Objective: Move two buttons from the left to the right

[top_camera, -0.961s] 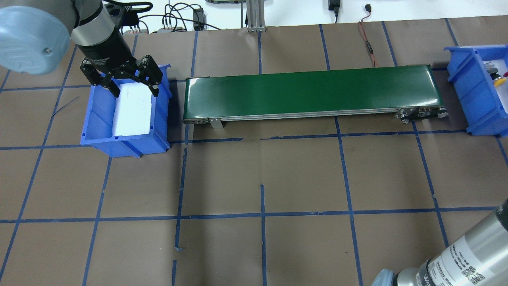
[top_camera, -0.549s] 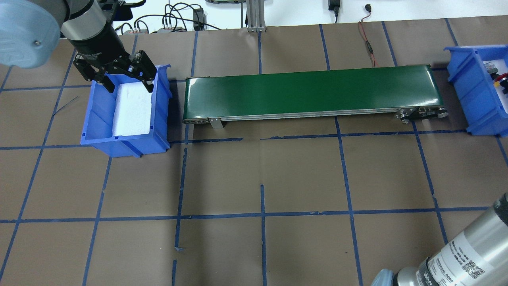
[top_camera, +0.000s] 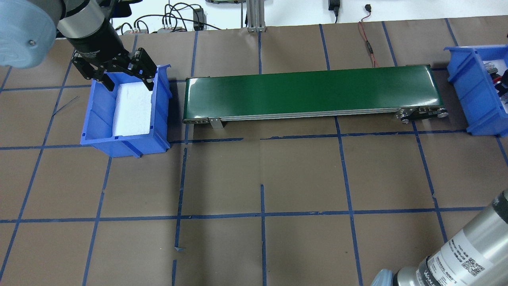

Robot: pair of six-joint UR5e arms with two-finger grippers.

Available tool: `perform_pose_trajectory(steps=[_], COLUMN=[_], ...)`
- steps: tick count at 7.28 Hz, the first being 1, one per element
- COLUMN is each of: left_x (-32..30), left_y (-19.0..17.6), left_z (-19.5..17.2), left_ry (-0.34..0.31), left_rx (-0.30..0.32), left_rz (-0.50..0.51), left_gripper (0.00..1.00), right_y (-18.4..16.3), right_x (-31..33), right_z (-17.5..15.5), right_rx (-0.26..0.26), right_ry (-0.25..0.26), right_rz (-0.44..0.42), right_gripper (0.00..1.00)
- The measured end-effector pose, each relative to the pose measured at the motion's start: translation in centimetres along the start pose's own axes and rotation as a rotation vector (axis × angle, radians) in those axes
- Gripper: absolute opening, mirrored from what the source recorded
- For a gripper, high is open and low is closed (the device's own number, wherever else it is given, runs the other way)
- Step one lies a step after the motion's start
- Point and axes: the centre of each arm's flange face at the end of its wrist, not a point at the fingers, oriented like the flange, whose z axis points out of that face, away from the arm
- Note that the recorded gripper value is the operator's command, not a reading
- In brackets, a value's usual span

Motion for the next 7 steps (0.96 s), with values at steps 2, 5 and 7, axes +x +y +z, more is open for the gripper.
perform_pose_trajectory(steps=[2, 5, 7], left_x=[-0.04, -0.02, -0.02], left_y=[0.1, 0.23, 0.26], left_z=[0.37, 0.54, 0.55], left_ry=[-0.004, -0.006, -0.006], left_rx=[-0.005, -0.006, -0.006], left_rz=[0.003, 0.004, 0.004], left_gripper=[1.0, 1.0, 1.0], right_y=[-0.07, -0.23, -0.27], right_x=[0.04, 0.22, 0.26], right_z=[0.58, 0.97, 1.01], right_rx=[-0.004, -0.006, -0.009], right_ry=[-0.005, -0.008, -0.013], right_rz=[0.0, 0.0, 0.0], right_gripper=[0.23, 0.83, 0.83])
